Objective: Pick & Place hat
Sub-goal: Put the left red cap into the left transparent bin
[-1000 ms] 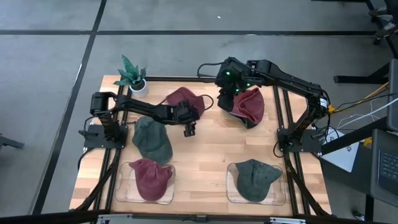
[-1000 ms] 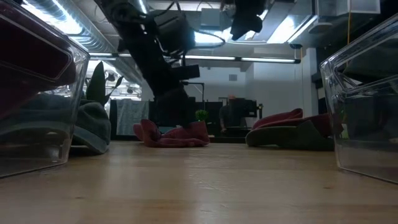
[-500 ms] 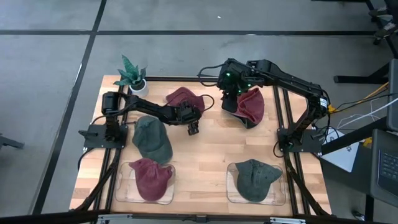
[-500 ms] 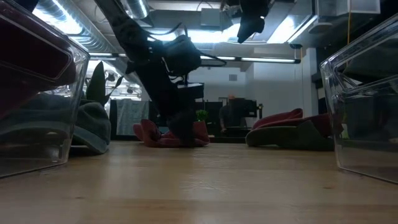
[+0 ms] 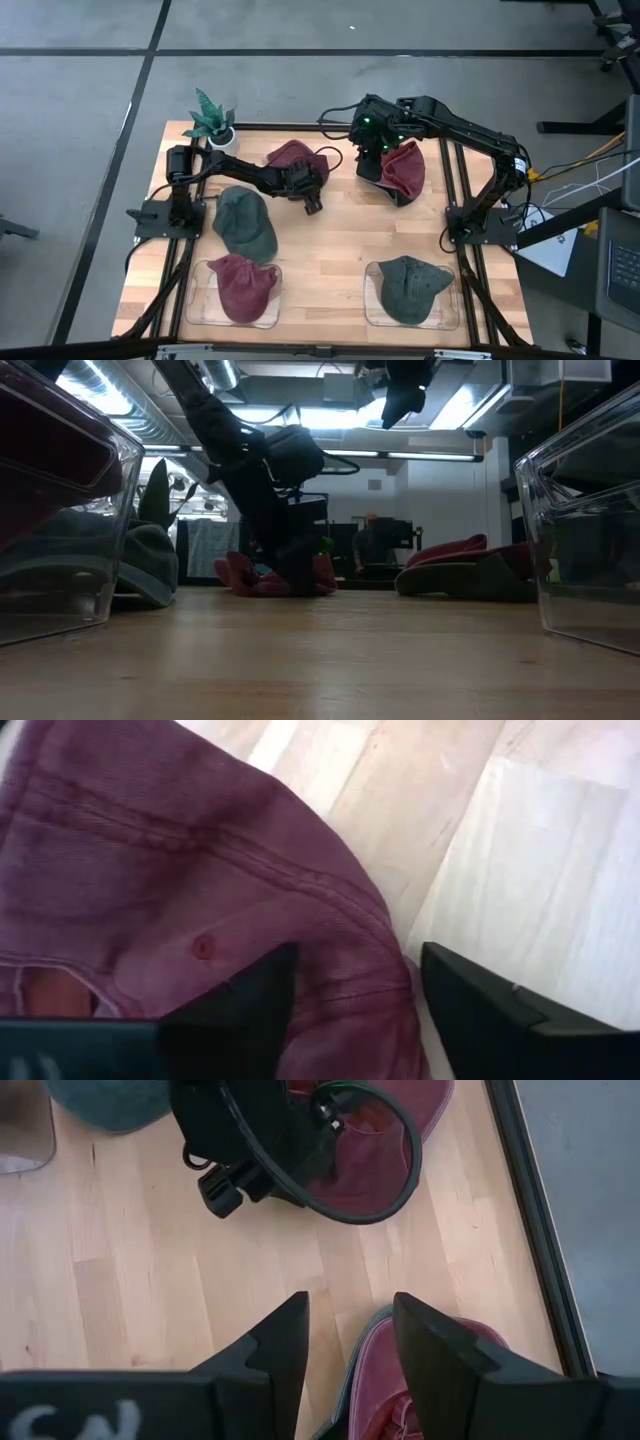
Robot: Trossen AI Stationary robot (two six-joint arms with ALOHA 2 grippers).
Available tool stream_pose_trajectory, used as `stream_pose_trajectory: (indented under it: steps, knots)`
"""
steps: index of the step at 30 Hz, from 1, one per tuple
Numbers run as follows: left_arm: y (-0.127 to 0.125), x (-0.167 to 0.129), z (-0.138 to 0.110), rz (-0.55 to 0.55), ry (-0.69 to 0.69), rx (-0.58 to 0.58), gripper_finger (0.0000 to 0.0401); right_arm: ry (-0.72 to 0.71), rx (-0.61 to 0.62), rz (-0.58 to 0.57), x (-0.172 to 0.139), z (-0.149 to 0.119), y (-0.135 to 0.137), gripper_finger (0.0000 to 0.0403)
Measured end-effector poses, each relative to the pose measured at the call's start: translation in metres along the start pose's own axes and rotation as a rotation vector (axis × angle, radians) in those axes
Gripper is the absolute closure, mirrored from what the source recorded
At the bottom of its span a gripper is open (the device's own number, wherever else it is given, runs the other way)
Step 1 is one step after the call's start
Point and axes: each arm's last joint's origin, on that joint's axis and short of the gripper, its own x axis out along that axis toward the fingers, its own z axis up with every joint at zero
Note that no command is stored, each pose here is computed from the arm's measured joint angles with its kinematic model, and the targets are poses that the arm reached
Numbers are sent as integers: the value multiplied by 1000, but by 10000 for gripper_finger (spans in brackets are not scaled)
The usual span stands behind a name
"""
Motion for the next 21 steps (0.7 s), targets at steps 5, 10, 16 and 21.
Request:
stream_pose_trajectory:
  steps: [5, 10, 16, 21]
  knots:
    - [0, 0, -2, -20, 22, -21, 270, 0, 0, 0, 0, 0, 0, 256]
    - [0, 0, -4, -11, 43, -36, 328, 0, 0, 0, 0, 0, 0, 256]
    - [0, 0, -6, -13, 54, -36, 365, 0, -1, 0, 0, 0, 0, 256]
    - [0, -6, -3, -72, 59, -81, 365, -1, -18, 0, 0, 0, 0, 256]
